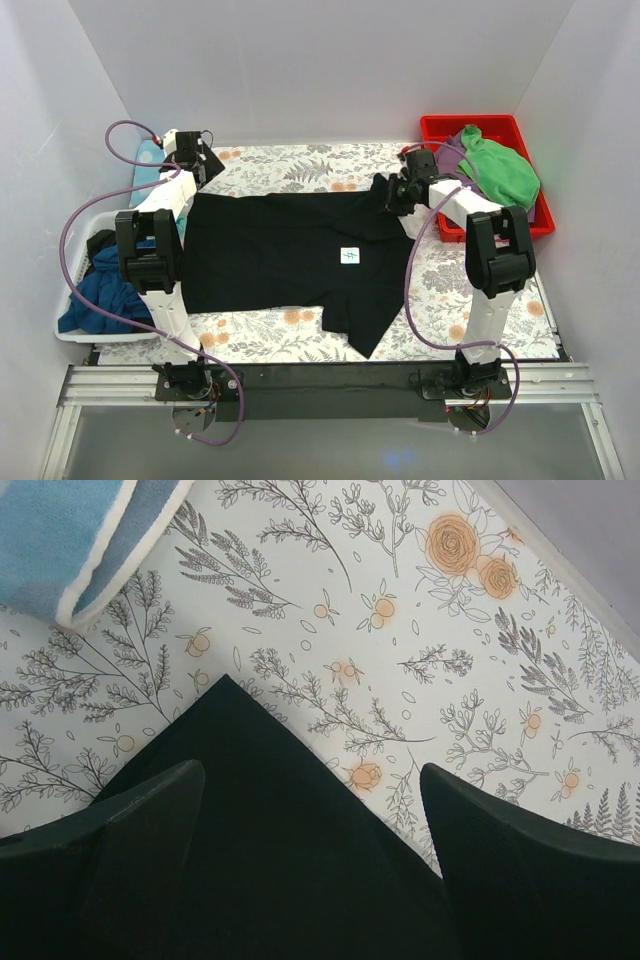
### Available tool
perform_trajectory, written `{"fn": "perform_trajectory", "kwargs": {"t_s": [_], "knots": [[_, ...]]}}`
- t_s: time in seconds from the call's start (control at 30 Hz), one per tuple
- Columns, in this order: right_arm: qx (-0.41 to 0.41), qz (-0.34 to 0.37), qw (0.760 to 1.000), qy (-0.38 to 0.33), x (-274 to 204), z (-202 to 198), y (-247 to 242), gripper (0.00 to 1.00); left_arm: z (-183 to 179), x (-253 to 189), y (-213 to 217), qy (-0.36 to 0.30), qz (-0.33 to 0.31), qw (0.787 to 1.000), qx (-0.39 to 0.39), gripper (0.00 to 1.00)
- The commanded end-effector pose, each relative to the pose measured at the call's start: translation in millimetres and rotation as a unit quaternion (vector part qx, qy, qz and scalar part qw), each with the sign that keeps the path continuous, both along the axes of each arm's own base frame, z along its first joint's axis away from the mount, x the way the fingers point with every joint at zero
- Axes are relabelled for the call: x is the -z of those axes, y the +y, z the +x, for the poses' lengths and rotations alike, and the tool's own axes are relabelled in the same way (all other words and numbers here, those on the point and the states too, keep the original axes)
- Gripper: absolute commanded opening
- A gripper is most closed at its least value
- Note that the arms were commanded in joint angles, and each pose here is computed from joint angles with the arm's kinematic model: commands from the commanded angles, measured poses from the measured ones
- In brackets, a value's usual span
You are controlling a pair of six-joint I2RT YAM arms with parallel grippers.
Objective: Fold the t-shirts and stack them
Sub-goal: Fold the flattened tshirt in 1/3 of the way
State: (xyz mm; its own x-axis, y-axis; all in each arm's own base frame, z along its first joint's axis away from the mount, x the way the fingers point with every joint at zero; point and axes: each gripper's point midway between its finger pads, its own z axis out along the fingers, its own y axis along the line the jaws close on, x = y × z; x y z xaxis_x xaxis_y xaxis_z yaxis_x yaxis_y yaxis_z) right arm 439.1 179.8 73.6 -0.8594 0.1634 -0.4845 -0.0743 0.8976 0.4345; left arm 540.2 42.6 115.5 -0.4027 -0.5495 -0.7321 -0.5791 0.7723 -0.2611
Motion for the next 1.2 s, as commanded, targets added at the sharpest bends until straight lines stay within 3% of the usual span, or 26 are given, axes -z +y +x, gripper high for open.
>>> {"fn": "perform_trajectory", "kwargs": {"t_s": [0.0, 0.3, 0.6, 0.9, 1.17], "knots": [[0.010, 0.001, 1.000, 0.025, 9.3, 11.3, 2.5, 0.27, -3.3, -1.4, -12.0, 0.003, -0.018, 1.000, 0.016, 0.89], [0.066, -0.113, 0.987, 0.096, 53.6, 19.9, -46.1, 0.25, -4.8, 38.1, -15.3, 0.052, -0.024, 0.998, 0.025, 0.89], [0.142, -0.252, 0.947, 0.140, 72.8, 31.3, -123.4, 0.23, -5.5, 54.8, -18.3, 0.079, -0.029, 0.996, 0.032, 0.89], [0.140, -0.245, 0.949, 0.143, 69.0, 35.1, -128.8, 0.20, 2.0, 81.7, -43.6, 0.120, -0.024, 0.991, 0.060, 0.89], [0.127, -0.219, 0.958, 0.135, 61.3, 41.7, -117.3, 0.19, 13.4, 38.9, -58.7, 0.068, -0.030, 0.994, 0.080, 0.90]]}}
